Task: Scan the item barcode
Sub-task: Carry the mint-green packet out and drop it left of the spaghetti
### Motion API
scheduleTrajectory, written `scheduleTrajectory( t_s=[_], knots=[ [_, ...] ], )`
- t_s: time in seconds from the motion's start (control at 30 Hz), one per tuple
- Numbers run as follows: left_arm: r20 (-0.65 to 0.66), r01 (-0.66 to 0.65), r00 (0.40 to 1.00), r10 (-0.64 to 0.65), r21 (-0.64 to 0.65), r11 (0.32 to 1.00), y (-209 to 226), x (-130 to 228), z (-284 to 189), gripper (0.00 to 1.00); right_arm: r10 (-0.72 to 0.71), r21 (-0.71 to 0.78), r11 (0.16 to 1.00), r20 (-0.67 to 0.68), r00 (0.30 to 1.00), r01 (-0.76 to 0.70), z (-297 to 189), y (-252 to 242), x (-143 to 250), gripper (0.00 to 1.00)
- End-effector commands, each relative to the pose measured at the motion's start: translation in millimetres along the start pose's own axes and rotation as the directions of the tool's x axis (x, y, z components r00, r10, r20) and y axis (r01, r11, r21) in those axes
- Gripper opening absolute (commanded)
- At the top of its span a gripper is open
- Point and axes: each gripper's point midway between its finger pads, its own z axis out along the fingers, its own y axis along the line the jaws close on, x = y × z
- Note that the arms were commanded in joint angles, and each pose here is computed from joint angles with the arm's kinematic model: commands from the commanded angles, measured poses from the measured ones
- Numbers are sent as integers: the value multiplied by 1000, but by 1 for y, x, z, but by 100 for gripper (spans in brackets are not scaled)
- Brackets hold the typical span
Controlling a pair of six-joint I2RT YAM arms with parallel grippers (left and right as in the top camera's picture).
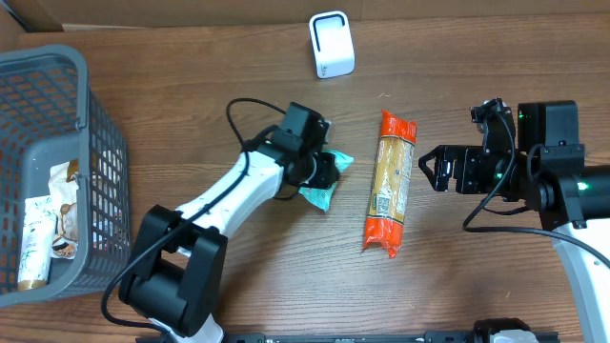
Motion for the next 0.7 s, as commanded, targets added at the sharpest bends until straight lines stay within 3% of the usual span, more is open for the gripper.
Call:
scheduleTrajectory(
  t_s=[0.0,0.1,0.33,0.43,0.57,0.67],
  knots=[
    [68,40,997,-40,4,999,-4,-21,-7,84,-10,3,1000,21,1000,10,-5,2,-6,100],
    [103,31,994,-32,16,999,-14,-39,-22,100,-9,3,1000,18,1000,9,-5,2,-5,100],
    [203,35,979,-27,-37,999,-17,-95,-128,100,-8,4,1000,15,1000,8,-5,2,-4,100],
    [310,191,940,-139,-142,971,26,-111,-240,99,-6,5,1000,11,1000,6,-5,2,-3,100],
    [396,343,882,-255,-169,924,70,-102,-315,100,-5,5,1000,9,1000,5,-5,2,-2,100],
    [482,481,804,-349,-182,857,113,-83,-365,100,-6,5,1000,9,1000,6,-5,2,-3,100]
  ],
)
